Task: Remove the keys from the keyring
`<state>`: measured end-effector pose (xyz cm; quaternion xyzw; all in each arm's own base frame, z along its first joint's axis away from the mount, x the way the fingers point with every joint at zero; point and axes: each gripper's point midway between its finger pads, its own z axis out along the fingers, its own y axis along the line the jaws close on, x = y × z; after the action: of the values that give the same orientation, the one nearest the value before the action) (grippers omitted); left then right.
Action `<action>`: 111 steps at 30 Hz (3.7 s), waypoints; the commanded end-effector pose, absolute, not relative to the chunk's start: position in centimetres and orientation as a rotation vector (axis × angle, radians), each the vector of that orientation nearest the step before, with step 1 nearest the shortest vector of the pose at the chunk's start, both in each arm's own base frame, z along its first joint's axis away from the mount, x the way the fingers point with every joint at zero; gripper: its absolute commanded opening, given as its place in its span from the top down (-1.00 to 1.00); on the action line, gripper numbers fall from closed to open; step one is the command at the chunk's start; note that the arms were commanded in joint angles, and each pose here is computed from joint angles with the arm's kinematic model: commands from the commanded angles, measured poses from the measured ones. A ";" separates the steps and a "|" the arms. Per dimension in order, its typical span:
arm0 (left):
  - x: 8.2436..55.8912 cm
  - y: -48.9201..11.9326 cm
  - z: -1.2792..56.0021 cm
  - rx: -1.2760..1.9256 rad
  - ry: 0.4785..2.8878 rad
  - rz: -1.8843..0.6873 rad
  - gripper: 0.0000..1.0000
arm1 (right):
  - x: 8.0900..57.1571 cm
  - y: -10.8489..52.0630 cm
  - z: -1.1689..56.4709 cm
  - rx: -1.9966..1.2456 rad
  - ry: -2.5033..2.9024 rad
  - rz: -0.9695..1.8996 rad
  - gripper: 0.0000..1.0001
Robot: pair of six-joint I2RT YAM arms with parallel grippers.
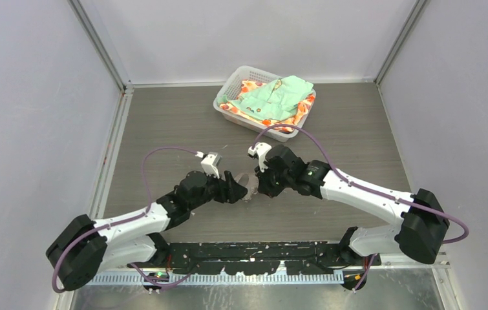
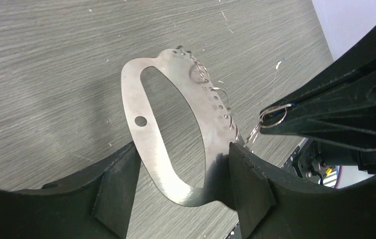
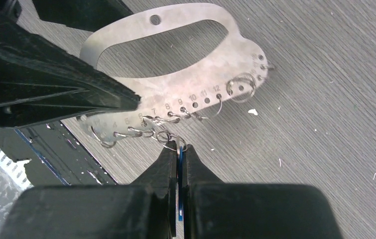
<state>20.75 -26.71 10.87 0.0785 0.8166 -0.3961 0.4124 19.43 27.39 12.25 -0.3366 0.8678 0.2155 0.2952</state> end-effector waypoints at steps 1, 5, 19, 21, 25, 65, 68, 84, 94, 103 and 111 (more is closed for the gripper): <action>19.4 -25.0 8.9 0.242 2.146 -0.916 -0.36 | 21.2 27.7 14.9 -0.827 2.225 0.569 0.99; 19.3 -24.2 8.7 0.192 2.152 -0.895 -0.45 | 21.0 27.5 15.5 -0.811 2.206 0.584 0.99; 20.5 -25.9 13.4 0.430 1.845 -0.928 -0.05 | 19.6 27.3 16.0 -0.859 2.217 0.624 0.98; 21.4 -25.9 13.8 0.445 1.801 -0.889 0.01 | 19.3 27.4 16.0 -0.876 2.218 0.625 0.98; 22.3 -26.2 15.4 0.491 1.693 -0.846 0.08 | 18.7 27.4 15.8 -0.931 2.208 0.601 0.98; 17.0 -30.5 17.4 0.868 1.253 -0.956 0.37 | 16.6 28.8 17.6 -1.190 1.844 0.507 0.98; 16.7 -30.8 17.4 0.880 1.246 -0.958 0.37 | 16.5 28.9 17.6 -1.194 1.840 0.510 0.98; 16.5 -31.7 16.8 0.908 1.238 -0.955 0.76 | 16.0 28.5 17.2 -1.222 1.860 0.494 0.98; 16.3 -31.2 18.4 0.941 1.207 -0.908 0.99 | 16.0 27.2 16.2 -1.246 1.937 0.411 0.98; 14.8 -31.4 15.9 1.176 1.279 -0.833 0.99 | 18.6 26.1 16.5 -1.200 1.940 0.164 0.98; 15.7 -30.7 14.1 1.156 1.337 -0.738 0.99 | 19.2 25.1 19.2 -1.124 1.839 0.143 0.98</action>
<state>15.39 -30.99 14.55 0.4886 0.5659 -0.3379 0.5718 17.04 26.16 15.25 -0.5005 0.7650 0.0825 0.3969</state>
